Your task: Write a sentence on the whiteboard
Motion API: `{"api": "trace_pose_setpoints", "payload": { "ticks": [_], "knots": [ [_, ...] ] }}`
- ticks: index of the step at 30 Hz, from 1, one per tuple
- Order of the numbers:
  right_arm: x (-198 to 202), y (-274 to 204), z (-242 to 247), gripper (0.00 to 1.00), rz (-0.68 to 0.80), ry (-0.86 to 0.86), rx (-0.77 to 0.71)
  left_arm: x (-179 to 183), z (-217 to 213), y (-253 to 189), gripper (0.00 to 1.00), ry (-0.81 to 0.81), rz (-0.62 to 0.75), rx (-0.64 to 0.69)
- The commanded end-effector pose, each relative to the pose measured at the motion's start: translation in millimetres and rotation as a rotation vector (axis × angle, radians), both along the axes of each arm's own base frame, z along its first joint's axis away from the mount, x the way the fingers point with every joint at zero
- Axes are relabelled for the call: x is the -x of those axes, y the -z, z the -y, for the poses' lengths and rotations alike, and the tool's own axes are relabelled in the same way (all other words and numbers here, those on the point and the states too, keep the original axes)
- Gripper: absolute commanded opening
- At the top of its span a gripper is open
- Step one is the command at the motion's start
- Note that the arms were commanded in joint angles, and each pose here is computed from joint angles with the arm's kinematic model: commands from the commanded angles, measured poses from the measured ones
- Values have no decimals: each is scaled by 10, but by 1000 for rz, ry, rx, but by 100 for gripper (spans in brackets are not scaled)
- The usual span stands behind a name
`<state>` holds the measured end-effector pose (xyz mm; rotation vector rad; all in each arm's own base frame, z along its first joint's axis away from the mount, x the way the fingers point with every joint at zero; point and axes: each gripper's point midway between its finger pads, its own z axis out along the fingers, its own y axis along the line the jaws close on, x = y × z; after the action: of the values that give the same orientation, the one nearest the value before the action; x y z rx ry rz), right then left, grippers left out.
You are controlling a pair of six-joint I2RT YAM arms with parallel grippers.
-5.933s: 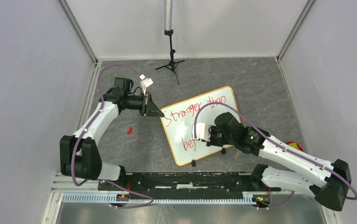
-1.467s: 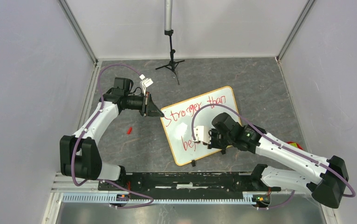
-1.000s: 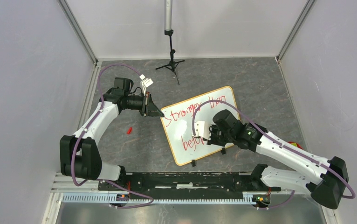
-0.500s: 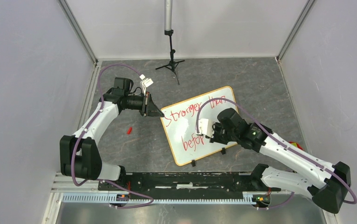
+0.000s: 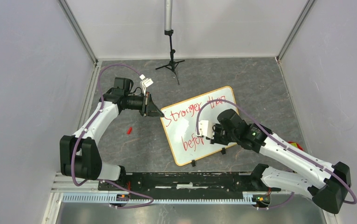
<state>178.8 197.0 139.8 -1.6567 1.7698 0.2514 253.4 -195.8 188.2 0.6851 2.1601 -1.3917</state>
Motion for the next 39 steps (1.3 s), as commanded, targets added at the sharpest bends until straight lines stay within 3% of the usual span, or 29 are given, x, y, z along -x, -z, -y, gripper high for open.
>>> {"api": "trace_pose_setpoints", "payload": {
  "ticks": [1,19,39],
  "knots": [
    [-19,63,23,0,4,-2,22,-141,-29,-46,3,-19,81,-32],
    [-193,7,283,0,92,105,122,-153,-24,-24,3,-16,71,-31],
    [-304,-258,53,0,120,104,19,-153,-22,-35,3,-14,75,-29]
  ]
}}
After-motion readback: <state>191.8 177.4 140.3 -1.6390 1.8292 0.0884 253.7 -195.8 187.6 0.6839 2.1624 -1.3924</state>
